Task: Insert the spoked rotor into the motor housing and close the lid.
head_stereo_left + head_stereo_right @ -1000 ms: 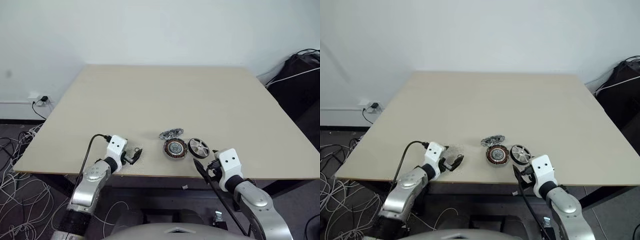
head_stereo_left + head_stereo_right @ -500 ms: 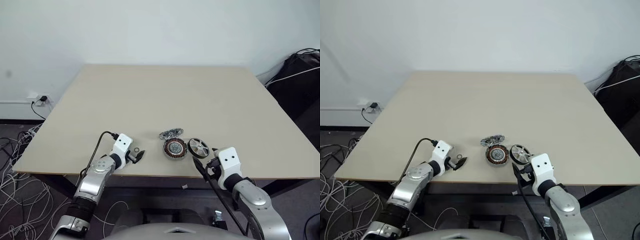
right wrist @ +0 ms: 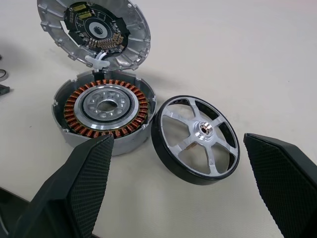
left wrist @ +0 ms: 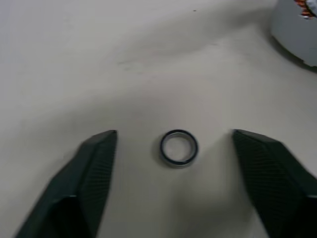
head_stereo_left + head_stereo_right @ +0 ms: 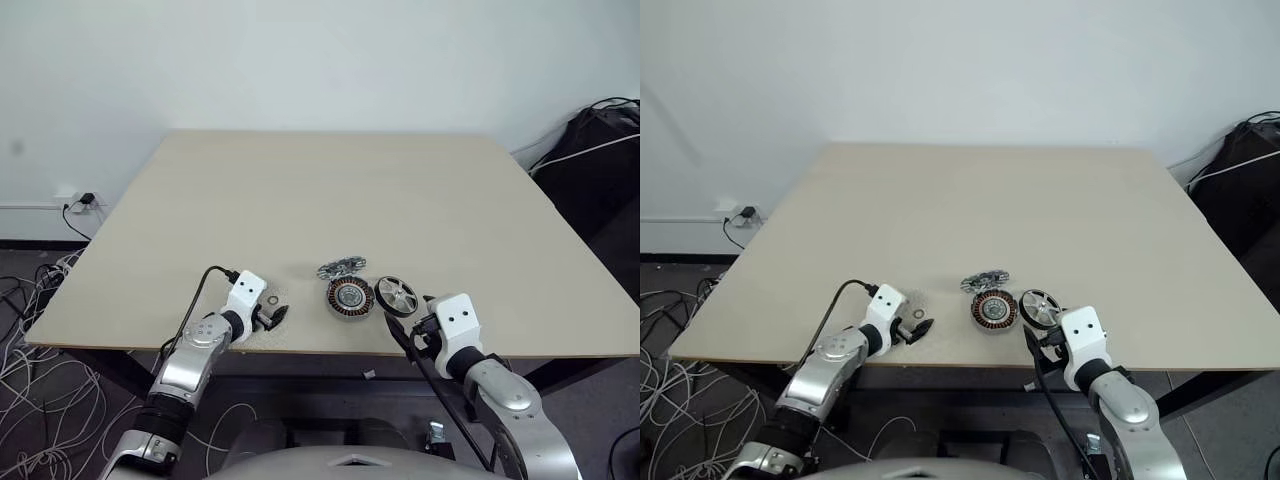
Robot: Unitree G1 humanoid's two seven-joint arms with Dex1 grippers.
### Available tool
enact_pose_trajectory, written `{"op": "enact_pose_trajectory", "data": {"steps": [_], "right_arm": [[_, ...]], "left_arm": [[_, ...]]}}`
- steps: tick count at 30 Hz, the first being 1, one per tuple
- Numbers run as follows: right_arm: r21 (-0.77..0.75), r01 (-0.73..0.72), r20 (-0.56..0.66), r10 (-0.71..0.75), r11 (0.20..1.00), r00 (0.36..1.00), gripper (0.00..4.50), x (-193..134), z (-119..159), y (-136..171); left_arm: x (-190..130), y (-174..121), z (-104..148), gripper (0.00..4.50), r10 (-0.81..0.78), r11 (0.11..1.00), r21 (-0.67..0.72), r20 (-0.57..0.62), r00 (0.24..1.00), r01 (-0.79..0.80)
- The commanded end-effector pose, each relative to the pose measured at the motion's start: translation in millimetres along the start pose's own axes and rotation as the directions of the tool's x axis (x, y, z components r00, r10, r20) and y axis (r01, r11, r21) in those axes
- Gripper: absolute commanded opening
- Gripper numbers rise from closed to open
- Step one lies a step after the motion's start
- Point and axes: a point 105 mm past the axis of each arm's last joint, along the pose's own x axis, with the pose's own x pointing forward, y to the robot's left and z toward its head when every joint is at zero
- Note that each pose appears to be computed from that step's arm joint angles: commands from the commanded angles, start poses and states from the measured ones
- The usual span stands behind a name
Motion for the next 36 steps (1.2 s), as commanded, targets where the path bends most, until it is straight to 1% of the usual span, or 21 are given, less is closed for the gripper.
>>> {"op": "enact_pose_trajectory", "data": {"steps": [1,7,13,16,20,22,23,26,30,36], "right_arm": [[-0.015,0.009,0.050,-0.008,1.000,0.999,4.50,1,12,-1],[-0.010,0.029,0.053,-0.029,1.000,0.998,4.50,0,12,-5],[-0.009,0.036,0.053,-0.035,0.999,0.998,4.50,-1,12,-5],[-0.007,0.038,0.053,-0.037,0.999,0.998,4.50,-1,12,-5],[-0.006,0.035,0.052,-0.034,0.999,0.998,4.50,-1,12,-4],[-0.005,0.033,0.052,-0.033,0.999,0.998,4.50,-1,12,-4],[-0.005,0.033,0.052,-0.032,0.999,0.998,4.50,0,12,-3],[-0.005,0.032,0.053,-0.032,0.999,0.998,4.50,0,12,-3],[-0.005,0.035,0.055,-0.035,0.999,0.998,4.50,0,13,-3],[-0.002,0.041,0.058,-0.041,0.999,0.997,4.50,0,14,-4]], "left_arm": [[-2,8,-3,2.62,0.035,0.999,0.000,-0.025,0.999,-0.035],[-2,9,-3,0.70,0.037,0.999,-0.004,-0.030,0.999,-0.037],[-3,10,-1,0.67,0.050,0.999,0.000,-0.021,0.999,-0.050],[-4,10,13,0.67,0.067,0.998,-0.007,0.051,0.996,-0.066],[-4,-10,48,0.67,-0.016,1.000,-0.013,0.219,0.976,0.020],[-4,-19,55,0.67,-0.056,0.998,-0.005,0.247,0.967,0.059],[-4,-26,59,0.67,-0.103,0.994,0.005,0.259,0.960,0.105],[-5,-44,66,0.67,-0.211,0.977,0.038,0.267,0.940,0.208],[-3,-59,67,0.67,-0.302,0.953,0.066,0.239,0.923,0.295],[4,-73,74,0.67,-0.370,0.929,0.110,0.219,0.903,0.354]]}}
